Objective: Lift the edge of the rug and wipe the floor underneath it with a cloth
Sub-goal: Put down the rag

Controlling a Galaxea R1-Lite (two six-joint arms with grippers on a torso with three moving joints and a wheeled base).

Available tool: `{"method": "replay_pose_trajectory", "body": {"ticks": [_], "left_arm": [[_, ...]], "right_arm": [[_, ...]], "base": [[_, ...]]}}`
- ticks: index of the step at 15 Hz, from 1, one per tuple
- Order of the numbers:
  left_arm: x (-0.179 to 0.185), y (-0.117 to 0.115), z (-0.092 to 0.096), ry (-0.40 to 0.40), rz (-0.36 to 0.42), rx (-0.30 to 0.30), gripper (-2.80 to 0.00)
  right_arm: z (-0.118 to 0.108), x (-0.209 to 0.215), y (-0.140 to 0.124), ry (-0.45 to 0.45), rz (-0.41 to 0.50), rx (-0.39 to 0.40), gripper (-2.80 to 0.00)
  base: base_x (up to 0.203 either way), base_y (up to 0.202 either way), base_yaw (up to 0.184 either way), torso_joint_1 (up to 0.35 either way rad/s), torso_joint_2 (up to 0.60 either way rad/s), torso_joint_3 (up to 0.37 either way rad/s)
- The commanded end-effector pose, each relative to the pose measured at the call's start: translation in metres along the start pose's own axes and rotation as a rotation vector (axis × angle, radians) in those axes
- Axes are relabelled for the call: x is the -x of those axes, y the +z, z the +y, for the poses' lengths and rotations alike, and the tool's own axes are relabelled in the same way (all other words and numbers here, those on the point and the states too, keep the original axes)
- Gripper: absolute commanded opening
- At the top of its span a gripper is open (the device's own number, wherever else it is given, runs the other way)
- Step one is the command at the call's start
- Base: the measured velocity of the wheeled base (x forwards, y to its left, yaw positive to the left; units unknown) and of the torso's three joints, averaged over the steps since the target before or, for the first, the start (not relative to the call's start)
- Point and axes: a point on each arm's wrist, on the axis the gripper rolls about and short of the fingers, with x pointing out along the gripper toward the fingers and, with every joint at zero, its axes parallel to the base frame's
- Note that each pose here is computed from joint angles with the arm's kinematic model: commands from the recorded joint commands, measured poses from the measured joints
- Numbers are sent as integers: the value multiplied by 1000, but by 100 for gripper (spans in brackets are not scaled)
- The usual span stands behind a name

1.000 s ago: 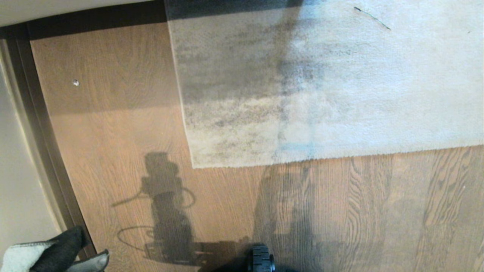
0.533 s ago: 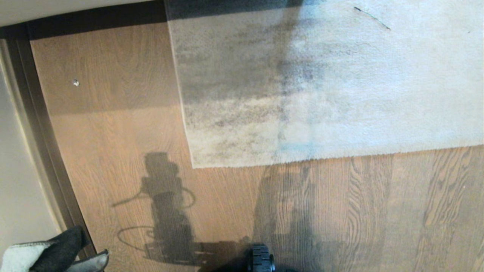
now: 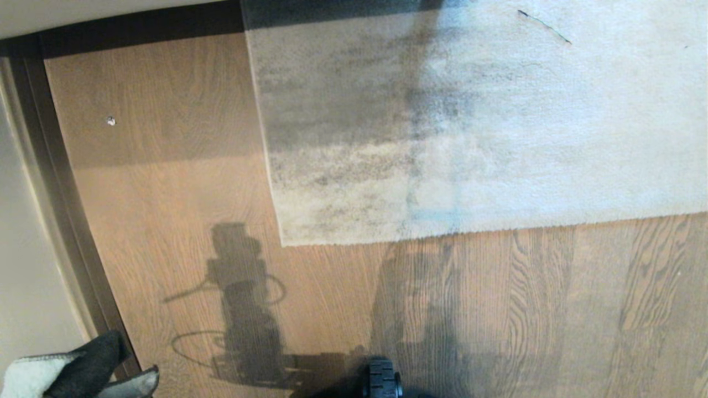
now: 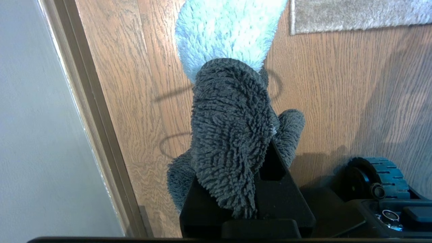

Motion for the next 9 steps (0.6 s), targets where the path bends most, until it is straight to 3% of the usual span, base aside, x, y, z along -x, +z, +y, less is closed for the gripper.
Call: {"method": "replay_pose_trajectory", "body": {"ticks": [1,9], "left_arm": [[0,0,0,0,-1,0,-280],[0,0,0,0,-1,0,-280]], "right_arm": [[0,0,0,0,4,-1,-280],[0,0,0,-47,2,-16,-280]], "base": [[0,0,0,0,0,0],[0,0,0,0,0,0]]}}
